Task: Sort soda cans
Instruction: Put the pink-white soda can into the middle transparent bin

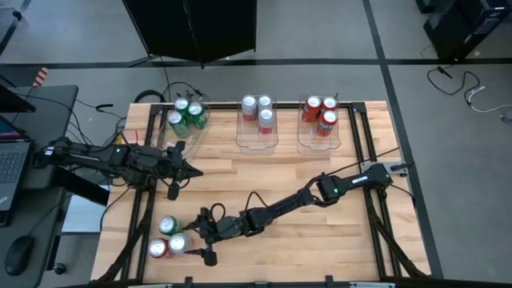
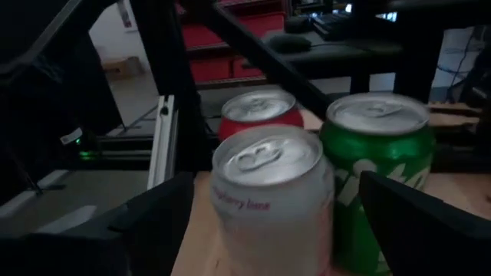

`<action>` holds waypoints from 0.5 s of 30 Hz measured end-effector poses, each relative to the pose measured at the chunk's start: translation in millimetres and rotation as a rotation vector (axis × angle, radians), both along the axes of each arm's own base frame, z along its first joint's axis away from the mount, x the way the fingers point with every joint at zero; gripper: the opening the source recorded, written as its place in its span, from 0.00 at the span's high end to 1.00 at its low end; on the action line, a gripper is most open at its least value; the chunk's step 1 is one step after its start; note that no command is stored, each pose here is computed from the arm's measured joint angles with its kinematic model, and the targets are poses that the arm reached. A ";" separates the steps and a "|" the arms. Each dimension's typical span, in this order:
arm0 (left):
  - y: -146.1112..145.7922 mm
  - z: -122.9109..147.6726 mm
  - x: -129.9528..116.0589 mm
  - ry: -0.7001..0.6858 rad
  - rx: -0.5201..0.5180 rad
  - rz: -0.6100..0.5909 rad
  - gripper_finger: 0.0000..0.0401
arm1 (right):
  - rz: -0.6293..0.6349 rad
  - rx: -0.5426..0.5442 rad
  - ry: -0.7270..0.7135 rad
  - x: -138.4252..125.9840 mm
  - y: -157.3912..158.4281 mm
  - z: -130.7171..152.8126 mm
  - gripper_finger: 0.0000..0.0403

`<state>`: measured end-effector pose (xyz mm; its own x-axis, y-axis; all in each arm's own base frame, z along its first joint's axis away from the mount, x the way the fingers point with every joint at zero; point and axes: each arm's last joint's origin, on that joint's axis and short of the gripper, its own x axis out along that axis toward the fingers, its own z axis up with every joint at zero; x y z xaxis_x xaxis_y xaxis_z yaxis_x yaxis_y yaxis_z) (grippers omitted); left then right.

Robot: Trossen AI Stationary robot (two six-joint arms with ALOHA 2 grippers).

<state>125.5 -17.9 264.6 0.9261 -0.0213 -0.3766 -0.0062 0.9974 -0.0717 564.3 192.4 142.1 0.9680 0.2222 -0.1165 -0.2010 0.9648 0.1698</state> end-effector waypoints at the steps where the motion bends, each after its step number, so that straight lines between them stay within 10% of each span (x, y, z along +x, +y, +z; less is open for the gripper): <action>1: 0.0 0.0 0.0 0.000 0.000 0.000 0.99 | -0.002 0.001 -0.003 0.4 -1.0 0.3 0.12; 15: -0.1 0.9 0.4 -0.009 0.001 -0.001 0.99 | 0.013 -0.018 -0.003 3.5 -10.5 0.1 0.25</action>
<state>125.9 -18.0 265.5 0.9295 -0.0220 -0.3681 -0.0046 0.9975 -0.0712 567.8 181.9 142.2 0.9654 0.2330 -0.1174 -0.2144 0.9649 0.1518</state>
